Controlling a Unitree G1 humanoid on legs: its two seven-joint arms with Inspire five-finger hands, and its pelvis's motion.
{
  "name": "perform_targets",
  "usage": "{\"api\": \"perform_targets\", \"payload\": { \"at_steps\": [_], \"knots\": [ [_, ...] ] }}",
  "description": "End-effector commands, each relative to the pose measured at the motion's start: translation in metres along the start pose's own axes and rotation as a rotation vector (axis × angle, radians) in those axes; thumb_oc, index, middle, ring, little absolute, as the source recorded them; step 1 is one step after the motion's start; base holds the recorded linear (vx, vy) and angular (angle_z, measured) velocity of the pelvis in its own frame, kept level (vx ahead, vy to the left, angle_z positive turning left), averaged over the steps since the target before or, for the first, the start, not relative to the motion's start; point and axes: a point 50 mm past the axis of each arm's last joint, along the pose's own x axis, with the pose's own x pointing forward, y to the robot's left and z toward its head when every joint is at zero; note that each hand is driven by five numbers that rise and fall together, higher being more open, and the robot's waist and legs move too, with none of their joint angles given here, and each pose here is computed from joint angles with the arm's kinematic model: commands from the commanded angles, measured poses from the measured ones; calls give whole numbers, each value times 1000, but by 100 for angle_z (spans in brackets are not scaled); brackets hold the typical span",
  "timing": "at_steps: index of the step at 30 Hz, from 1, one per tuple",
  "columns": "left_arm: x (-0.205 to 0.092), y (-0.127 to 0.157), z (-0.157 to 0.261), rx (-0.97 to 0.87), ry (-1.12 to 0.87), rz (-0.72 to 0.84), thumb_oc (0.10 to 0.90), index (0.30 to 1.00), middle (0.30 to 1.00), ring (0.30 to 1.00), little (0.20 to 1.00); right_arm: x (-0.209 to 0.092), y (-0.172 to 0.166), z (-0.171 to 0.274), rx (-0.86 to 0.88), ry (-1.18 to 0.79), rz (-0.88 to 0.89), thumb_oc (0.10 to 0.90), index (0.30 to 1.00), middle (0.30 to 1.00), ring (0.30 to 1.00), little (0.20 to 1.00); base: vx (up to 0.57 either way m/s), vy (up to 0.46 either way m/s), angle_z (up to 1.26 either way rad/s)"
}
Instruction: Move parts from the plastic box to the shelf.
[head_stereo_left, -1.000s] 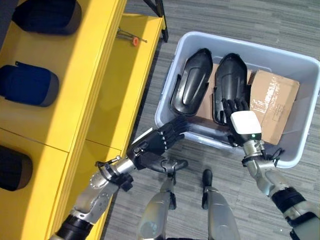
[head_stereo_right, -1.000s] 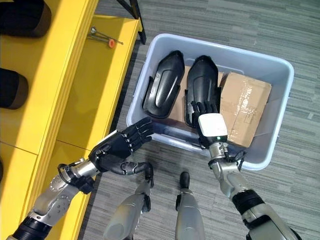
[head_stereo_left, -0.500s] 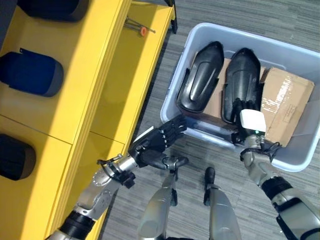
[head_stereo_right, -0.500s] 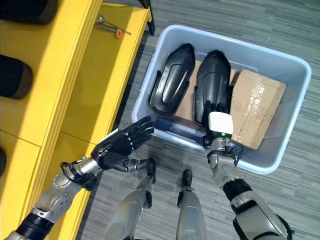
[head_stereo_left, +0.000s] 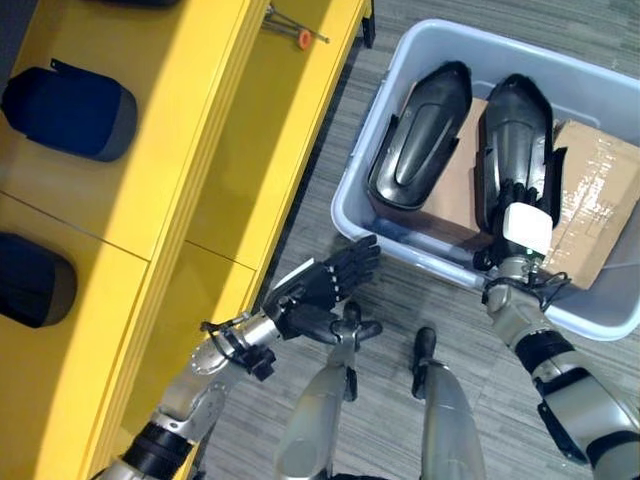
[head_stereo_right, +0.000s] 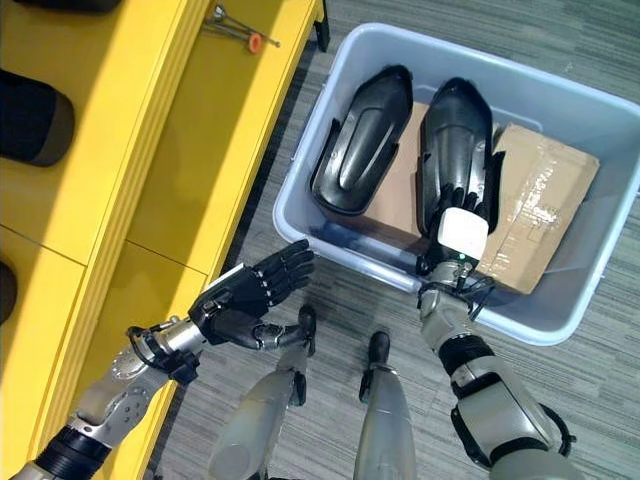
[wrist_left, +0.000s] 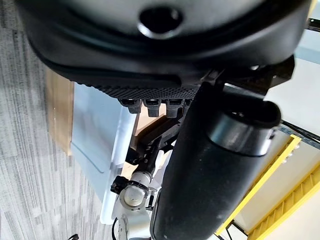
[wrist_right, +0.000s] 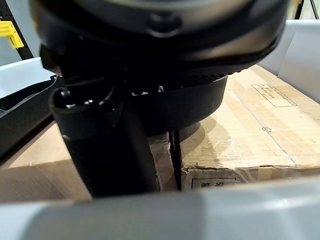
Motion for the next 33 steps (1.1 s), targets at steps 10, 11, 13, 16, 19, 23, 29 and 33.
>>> {"api": "perform_targets", "payload": {
  "at_steps": [10,11,13,16,19,23,29,33],
  "knots": [
    [7,-20,39,92,-193,-140,900,1000,1000,1000,1000,-26,22,5,-116,-327,179,400,300,300,300,300,-36,-17,2],
    [4,-19,38,81,-193,-135,900,1000,1000,1000,1000,-32,25,5,-87,-332,177,400,300,300,300,300,-45,-34,-6],
    [0,-17,37,77,-196,-131,900,1000,1000,1000,1000,-37,26,7,-45,-345,159,400,300,300,300,300,-26,-12,-9],
    [-7,-14,37,70,-209,-128,900,1000,1000,1000,1000,-48,18,14,24,-409,88,400,300,300,300,300,-29,-22,-10],
    [-10,-18,36,84,-215,-141,900,1000,1000,1000,1000,-62,4,15,62,-483,-13,400,300,300,300,300,28,-45,-5],
    [-15,-20,32,86,-199,-139,900,1000,1000,1000,1000,-69,-13,14,75,-540,-92,400,300,300,300,300,63,-28,-13],
    [-22,-20,24,44,-169,-114,900,1000,1000,1000,1000,-73,-48,12,123,-588,-191,400,300,300,300,300,115,-11,-13],
    [-24,-21,21,33,-156,-111,900,1000,1000,1000,1000,-74,-63,9,142,-592,-227,400,300,300,300,300,77,-3,1]
  ]
}}
